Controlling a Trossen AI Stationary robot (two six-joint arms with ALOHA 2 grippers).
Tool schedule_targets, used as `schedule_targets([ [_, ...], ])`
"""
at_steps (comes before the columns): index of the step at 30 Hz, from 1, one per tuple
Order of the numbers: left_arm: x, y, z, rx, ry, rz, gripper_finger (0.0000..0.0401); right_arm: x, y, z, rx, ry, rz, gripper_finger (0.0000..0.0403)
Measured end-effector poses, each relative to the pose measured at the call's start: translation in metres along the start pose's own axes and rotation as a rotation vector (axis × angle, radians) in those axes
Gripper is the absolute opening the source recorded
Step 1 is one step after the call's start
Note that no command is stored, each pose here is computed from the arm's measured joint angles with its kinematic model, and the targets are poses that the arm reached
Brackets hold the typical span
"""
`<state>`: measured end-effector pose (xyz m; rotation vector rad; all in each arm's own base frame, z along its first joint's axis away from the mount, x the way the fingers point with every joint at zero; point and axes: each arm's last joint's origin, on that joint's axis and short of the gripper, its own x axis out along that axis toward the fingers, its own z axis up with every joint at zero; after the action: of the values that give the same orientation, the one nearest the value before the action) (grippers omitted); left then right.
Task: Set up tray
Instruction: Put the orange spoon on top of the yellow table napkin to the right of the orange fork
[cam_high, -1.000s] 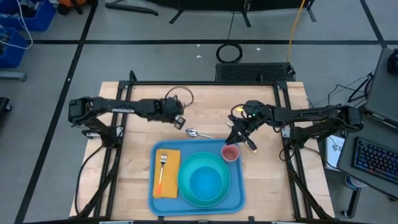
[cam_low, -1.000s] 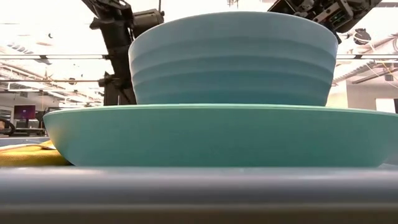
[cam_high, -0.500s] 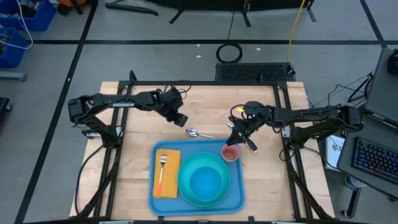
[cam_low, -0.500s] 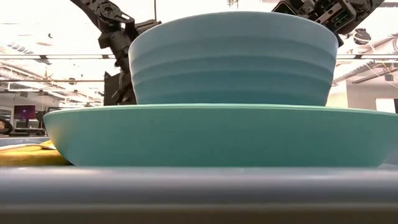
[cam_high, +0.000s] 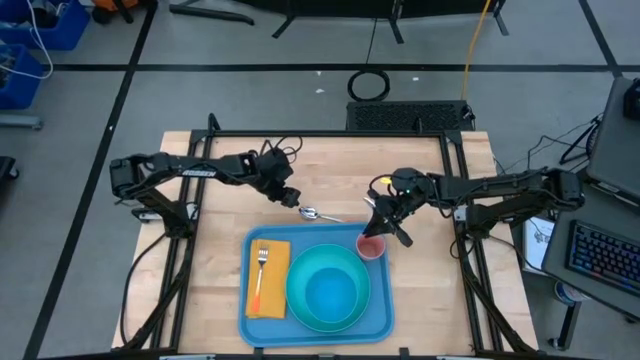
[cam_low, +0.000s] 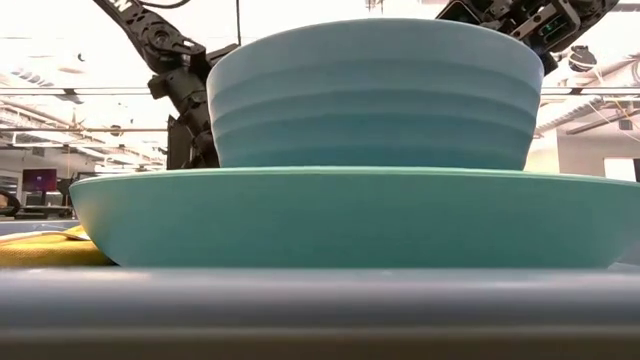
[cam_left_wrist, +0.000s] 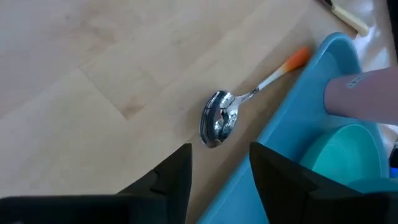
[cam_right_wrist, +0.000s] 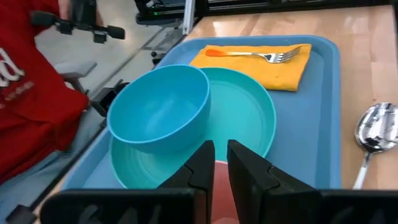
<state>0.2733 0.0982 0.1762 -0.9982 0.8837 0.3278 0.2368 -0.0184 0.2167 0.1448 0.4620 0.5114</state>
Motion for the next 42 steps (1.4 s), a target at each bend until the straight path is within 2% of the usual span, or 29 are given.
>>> schedule_targets([
  [6,0.002,0.002,-0.001,-0.014,-0.012,-0.010,0.0148,0.001,0.002,0.000,-0.011,0.001,0.000,0.0034],
  [16,0.025,0.014,-0.004,-0.056,0.059,0.034,0.0148,0.001,0.002,0.001,-0.015,0.000,0.000,0.0034],
  [22,0.033,0.011,0.000,-0.033,0.051,-0.035,0.0147,0.001,0.002,0.001,-0.019,-0.001,0.000,0.0034],
  [32,0.034,0.009,-0.002,-0.032,0.061,-0.044,0.0147,0.001,0.002,0.001,-0.019,-0.001,0.000,0.0034],
  [42,0.034,0.010,-0.002,-0.023,0.037,-0.003,0.0147,0.001,0.002,0.001,-0.019,-0.001,0.000,0.0034],
])
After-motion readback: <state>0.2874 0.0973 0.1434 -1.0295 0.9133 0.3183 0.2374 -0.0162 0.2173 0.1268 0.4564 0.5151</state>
